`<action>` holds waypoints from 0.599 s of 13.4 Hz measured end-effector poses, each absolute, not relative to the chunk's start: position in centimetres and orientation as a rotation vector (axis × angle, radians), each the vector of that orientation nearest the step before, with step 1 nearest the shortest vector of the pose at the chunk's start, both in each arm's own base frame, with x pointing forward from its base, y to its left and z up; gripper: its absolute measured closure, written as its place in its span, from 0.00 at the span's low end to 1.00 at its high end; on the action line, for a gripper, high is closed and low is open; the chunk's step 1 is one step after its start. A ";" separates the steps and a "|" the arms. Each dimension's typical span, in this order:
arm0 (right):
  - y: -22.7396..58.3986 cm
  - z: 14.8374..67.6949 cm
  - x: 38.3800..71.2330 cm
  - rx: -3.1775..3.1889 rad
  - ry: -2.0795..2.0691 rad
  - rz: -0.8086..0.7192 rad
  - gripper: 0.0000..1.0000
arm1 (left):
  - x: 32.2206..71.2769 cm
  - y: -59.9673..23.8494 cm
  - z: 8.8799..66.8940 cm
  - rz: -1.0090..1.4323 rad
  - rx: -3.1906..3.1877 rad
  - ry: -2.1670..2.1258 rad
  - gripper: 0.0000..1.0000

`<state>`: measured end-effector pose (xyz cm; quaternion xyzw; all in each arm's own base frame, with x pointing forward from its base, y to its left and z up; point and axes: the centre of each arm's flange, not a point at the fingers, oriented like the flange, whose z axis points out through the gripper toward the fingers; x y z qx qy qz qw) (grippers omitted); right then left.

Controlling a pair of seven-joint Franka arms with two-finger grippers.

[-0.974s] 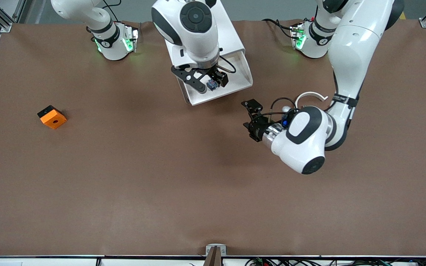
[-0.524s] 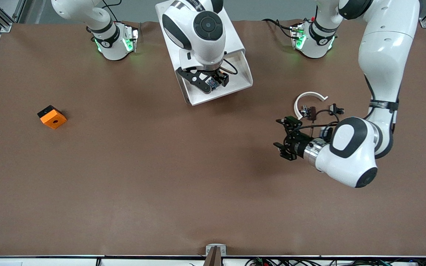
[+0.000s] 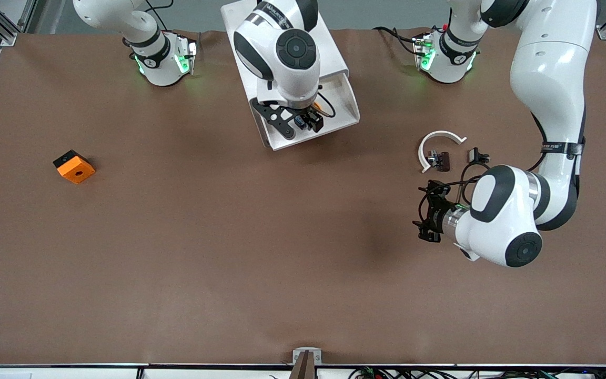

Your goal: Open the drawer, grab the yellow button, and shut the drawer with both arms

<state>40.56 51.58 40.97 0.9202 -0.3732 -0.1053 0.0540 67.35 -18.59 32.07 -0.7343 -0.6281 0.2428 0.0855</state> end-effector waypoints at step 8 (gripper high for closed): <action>52.3 39.4 40.2 2.788 -1.120 -0.325 0.20 | 67.1 -18.4 41.2 0.558 -2.694 -1.440 0.00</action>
